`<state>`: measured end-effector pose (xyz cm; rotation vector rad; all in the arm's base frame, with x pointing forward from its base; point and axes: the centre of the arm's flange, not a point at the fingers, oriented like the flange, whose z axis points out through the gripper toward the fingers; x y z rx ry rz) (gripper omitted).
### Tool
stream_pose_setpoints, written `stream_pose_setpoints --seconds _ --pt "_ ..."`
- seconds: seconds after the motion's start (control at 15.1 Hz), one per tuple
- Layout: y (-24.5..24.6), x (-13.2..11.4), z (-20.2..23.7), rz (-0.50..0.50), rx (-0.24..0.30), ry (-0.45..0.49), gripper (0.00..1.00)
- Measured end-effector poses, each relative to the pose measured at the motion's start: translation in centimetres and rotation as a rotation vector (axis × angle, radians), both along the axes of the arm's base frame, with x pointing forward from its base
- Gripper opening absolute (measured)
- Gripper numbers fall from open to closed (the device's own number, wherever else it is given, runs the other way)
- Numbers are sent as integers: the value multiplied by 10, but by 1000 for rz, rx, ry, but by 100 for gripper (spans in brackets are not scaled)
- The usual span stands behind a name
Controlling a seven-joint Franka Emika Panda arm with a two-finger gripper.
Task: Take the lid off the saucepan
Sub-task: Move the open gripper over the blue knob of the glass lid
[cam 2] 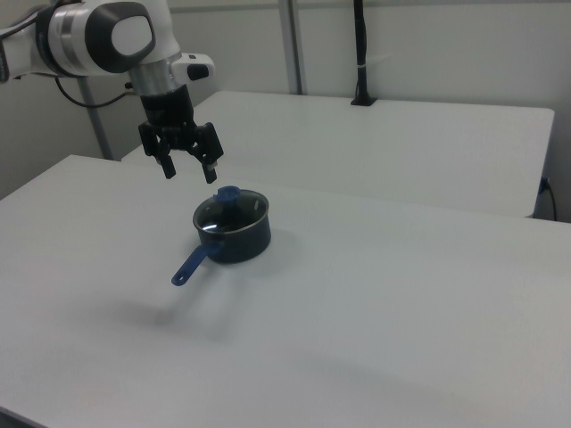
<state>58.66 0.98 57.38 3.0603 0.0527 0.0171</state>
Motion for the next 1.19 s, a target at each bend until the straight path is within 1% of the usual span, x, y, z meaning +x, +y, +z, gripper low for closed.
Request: stream_pose_setpoints --seconds 0.4,0.86,0.99,1.19 --pt "-8 0 -2 -13 -1 5 100" --pt "-1 1 1 0 0 -2 100" --pt "4 3 2 19 1 -6 100" --pt "28 23 -4 96 9 -64 100"
